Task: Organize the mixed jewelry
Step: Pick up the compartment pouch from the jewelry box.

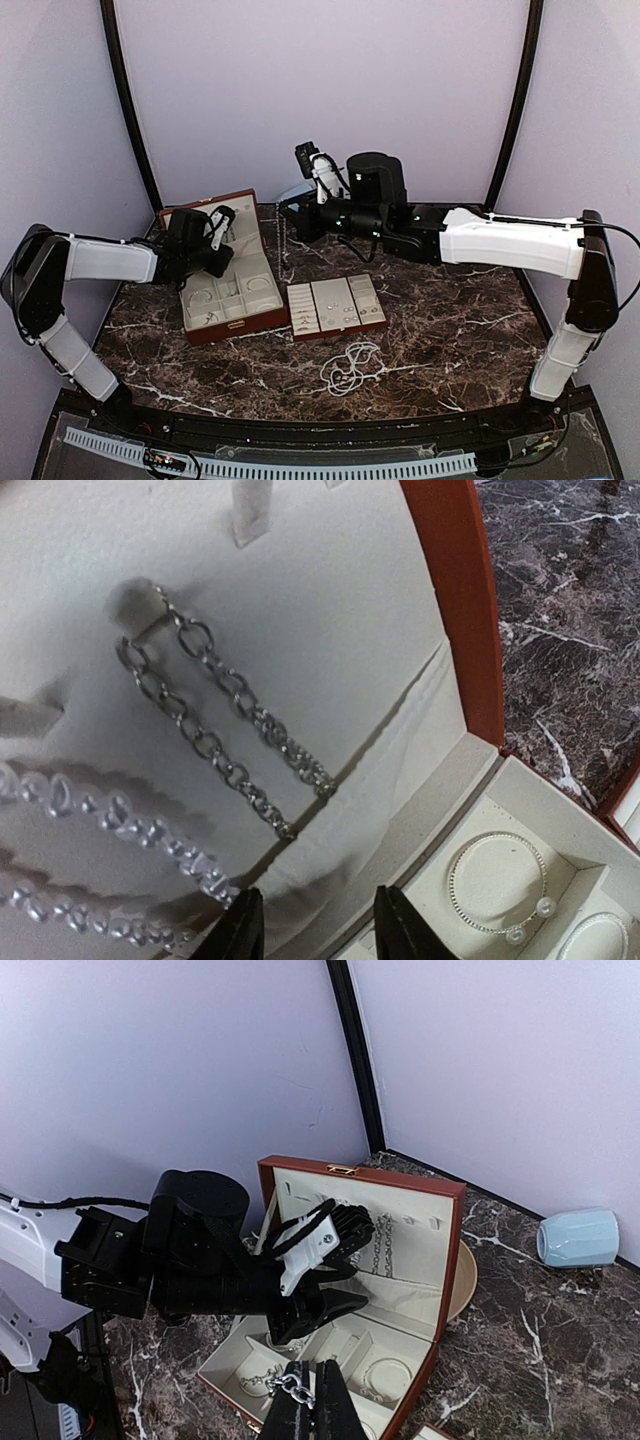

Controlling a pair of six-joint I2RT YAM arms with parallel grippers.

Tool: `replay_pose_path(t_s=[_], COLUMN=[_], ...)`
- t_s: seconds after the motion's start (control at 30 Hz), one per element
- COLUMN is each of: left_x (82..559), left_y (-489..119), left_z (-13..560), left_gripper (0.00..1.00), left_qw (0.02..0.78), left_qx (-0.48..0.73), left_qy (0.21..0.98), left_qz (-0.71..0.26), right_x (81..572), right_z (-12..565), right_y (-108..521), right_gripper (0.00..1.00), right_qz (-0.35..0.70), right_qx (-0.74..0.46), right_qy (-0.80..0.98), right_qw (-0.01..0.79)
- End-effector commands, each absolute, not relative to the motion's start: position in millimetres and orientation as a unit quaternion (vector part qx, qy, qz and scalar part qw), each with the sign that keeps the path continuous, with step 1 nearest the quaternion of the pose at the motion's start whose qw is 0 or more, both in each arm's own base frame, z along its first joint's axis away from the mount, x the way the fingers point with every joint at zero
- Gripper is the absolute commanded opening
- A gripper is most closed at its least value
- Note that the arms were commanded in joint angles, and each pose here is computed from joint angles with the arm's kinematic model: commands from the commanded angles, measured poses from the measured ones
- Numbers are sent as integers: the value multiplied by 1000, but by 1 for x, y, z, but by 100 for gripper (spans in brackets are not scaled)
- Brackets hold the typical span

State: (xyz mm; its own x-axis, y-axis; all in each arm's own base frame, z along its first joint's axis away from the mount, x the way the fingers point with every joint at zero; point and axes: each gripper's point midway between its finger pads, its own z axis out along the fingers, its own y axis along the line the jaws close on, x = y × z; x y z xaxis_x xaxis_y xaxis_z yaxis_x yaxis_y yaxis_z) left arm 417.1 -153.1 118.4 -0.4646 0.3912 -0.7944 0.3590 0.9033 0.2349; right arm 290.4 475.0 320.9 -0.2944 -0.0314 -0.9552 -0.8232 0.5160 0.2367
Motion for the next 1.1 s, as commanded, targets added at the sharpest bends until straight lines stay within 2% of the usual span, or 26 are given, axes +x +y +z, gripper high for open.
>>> replay_pose_path(t_s=[0.0,0.2,0.6,0.7,0.87,1.07], left_x=[418,415,414,412,409,408], left_y=[-148,-150,-151,-154,-154,-156], left_z=[115,103,94,118,169,178], left_gripper=[41,41,29,39,45,51], left_qw=[460,448,438,474,532,513], left_qx=[220,223,228,215,200,195], left_qy=[860,866,869,854,823,835], left_qz=[31,26,31,14,-5,-43], right_x=[285,285,285,284,284,287], right_z=[344,344,344,343,345,346], right_y=[473,475,475,474,471,462], right_gripper=[0,0,0,0,0,0], right_qz=[412,415,416,416,417,420], right_qx=[-299,-299,-299,-299,-296,-285], right_qy=[681,680,680,680,679,682], right_qw=[527,525,525,524,527,526])
